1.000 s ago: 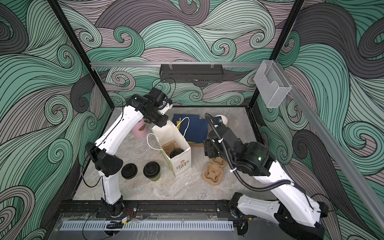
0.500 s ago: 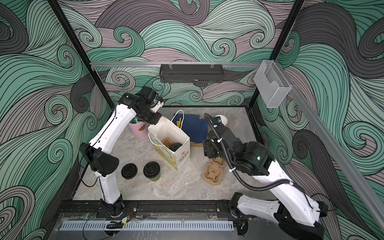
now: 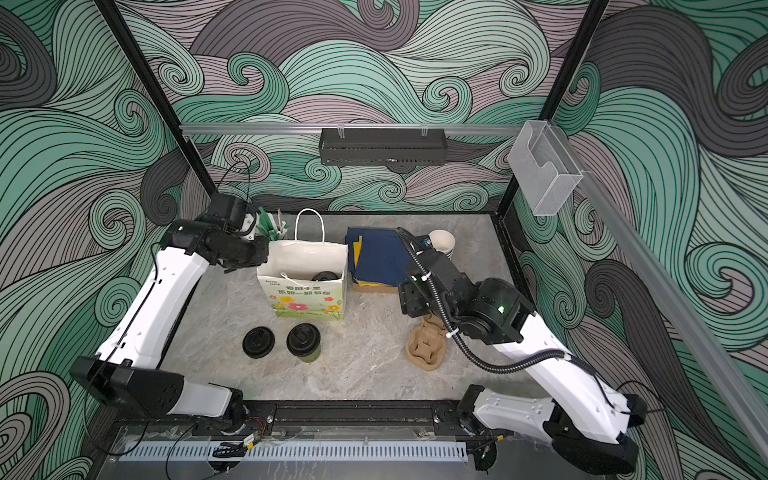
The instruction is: Pack the takeout coffee
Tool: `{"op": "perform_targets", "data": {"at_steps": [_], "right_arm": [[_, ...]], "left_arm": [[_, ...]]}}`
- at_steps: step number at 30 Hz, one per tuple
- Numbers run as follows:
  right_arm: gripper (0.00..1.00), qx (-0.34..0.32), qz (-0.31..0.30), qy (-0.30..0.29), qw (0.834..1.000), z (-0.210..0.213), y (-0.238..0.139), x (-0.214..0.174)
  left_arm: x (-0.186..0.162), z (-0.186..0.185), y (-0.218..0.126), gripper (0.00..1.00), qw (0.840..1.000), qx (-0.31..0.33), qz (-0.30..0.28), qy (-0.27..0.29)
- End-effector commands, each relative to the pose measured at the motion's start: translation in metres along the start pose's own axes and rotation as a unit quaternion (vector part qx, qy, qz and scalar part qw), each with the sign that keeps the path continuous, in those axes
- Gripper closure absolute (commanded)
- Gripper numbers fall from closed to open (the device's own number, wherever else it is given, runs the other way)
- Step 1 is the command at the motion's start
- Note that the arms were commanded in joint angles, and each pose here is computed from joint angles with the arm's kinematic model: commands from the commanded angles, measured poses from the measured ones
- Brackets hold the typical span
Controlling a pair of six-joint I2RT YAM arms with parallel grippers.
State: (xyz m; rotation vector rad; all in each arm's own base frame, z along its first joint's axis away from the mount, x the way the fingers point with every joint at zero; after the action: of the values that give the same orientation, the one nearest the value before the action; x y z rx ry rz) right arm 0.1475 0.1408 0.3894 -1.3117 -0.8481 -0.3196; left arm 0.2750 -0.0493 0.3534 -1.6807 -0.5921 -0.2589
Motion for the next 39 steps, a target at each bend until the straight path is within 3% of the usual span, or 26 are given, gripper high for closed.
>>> {"op": "perform_targets", "data": {"at_steps": [1, 5, 10, 14, 20, 23, 28, 35, 39], "right_arm": [[0.29, 0.012, 0.007, 0.005, 1.0, 0.004, 0.005, 0.0], [0.3, 0.026, 0.021, 0.013, 0.999, 0.011, 0.014, 0.0], [0.3, 0.006, 0.03, 0.04, 0.999, 0.015, 0.025, 0.005], [0.31, 0.044, 0.04, 0.078, 0.995, 0.036, 0.043, 0.019], [0.32, 0.12, 0.014, 0.095, 0.988, 0.073, 0.067, 0.059], [0.32, 0.152, 0.013, 0.08, 0.985, 0.094, 0.083, 0.08], [0.35, 0.13, 0.032, 0.036, 0.99, 0.118, 0.113, 0.098], [0.55, 0.046, 0.054, -0.006, 0.997, 0.124, 0.151, 0.103], [0.6, 0.022, 0.058, -0.019, 0.998, 0.124, 0.161, 0.102]], "left_arm": [[0.005, 0.008, -0.015, 1.0, 0.994, -0.011, -0.062, -0.085], [-0.005, 0.02, -0.016, 1.0, 0.982, -0.004, -0.089, -0.167], [-0.019, 0.017, -0.003, 1.0, 0.958, -0.076, -0.1, -0.259], [-0.029, 0.022, -0.008, 0.89, 0.95, -0.072, -0.107, -0.285], [-0.04, 0.032, -0.026, 0.55, 0.951, -0.053, -0.137, -0.273], [-0.043, 0.035, -0.042, 0.43, 0.953, -0.045, -0.162, -0.25], [-0.048, 0.037, -0.066, 0.39, 0.964, -0.046, -0.179, -0.194], [-0.069, 0.039, -0.087, 0.39, 0.973, -0.059, -0.167, -0.15], [-0.081, 0.043, -0.095, 0.39, 0.977, -0.052, -0.155, -0.134]]}}
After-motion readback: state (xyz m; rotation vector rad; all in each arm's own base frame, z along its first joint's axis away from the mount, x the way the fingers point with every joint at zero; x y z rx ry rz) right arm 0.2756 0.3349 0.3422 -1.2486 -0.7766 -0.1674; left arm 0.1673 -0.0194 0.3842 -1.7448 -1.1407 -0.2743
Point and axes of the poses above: each gripper's point midway between its finger pads, its own y axis out along the fingers, its own z axis along the line the jaws close on, x = y × z, the point moved 9 cm from there along -y, back along the fingers, and after that the axes turned 4 degrees about -y, right-handed, at the moved point
